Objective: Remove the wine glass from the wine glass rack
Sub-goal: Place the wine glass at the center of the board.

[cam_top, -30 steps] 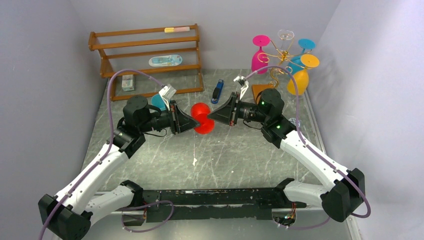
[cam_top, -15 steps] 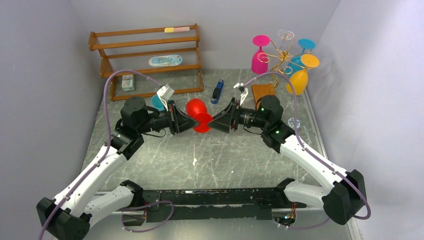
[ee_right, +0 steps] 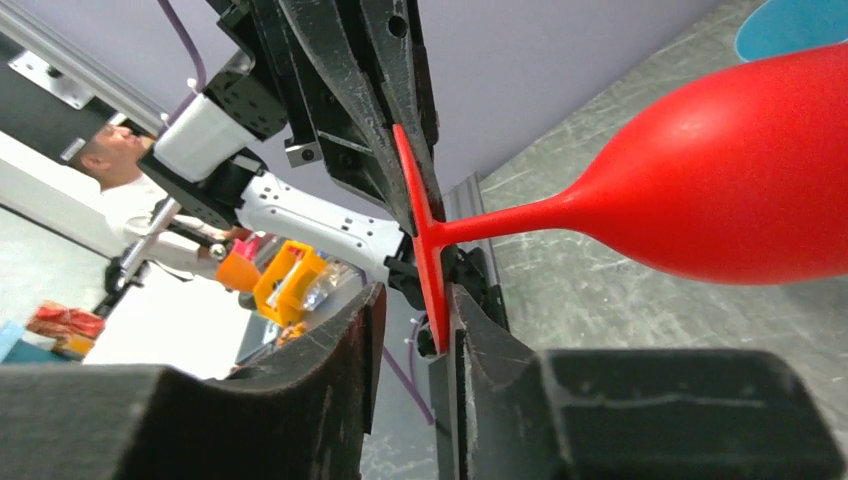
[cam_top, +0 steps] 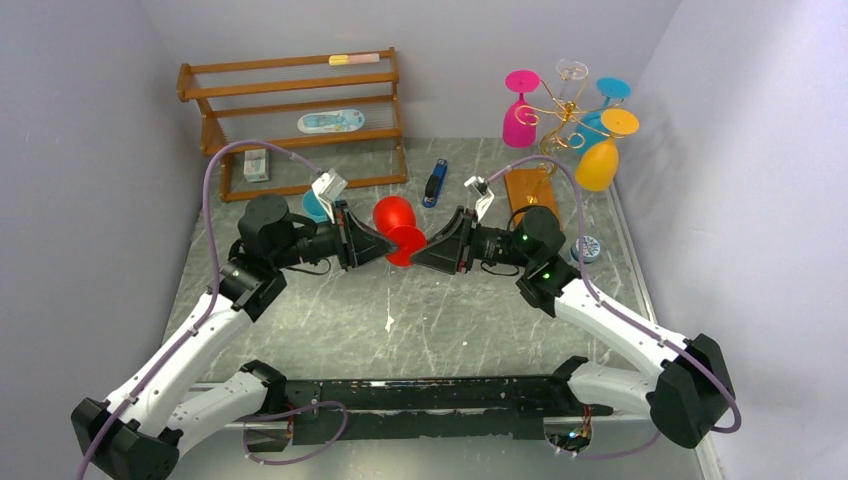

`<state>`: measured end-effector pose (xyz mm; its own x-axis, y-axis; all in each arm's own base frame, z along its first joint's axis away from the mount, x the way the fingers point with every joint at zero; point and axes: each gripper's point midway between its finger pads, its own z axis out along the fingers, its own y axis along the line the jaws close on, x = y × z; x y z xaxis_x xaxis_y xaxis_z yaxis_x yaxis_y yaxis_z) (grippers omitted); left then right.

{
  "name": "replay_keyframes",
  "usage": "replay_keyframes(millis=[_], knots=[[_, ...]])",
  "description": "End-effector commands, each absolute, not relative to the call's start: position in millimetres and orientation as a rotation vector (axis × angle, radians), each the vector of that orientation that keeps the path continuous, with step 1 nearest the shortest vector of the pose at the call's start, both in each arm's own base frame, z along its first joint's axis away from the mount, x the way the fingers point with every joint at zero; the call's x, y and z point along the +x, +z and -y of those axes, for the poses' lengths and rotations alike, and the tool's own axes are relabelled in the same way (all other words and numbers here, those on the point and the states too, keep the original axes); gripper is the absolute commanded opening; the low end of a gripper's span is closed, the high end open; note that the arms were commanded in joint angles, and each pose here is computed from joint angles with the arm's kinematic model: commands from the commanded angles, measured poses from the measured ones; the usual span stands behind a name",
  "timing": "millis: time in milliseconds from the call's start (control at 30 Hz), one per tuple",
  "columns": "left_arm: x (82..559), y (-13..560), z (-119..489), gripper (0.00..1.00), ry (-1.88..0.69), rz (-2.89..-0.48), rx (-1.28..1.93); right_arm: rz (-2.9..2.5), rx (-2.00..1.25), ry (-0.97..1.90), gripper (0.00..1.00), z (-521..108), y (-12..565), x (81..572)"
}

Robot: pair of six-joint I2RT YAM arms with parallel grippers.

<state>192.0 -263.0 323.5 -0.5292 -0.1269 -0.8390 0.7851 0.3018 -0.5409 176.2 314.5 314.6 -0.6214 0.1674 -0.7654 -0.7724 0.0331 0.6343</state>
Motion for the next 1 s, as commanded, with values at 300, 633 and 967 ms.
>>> replay_keyframes(millis=[300, 633, 967], knots=[[186.1, 329.6, 263.5, 0.05, -1.362, -1.674, 0.632, -1.554, -0.635, 1.738, 0.16, -324.5, 321.5, 170.7], [186.4, 329.9, 263.9, 0.05, -1.362, -1.673, 0.637, -1.521, -0.649, 1.78, 0.1, -328.9, 326.0, 165.9], [188.0, 329.0, 263.7, 0.05, -1.357, -1.678, 0.626, -1.508, -0.635, 1.769, 0.0, -327.4, 324.0, 166.1]])
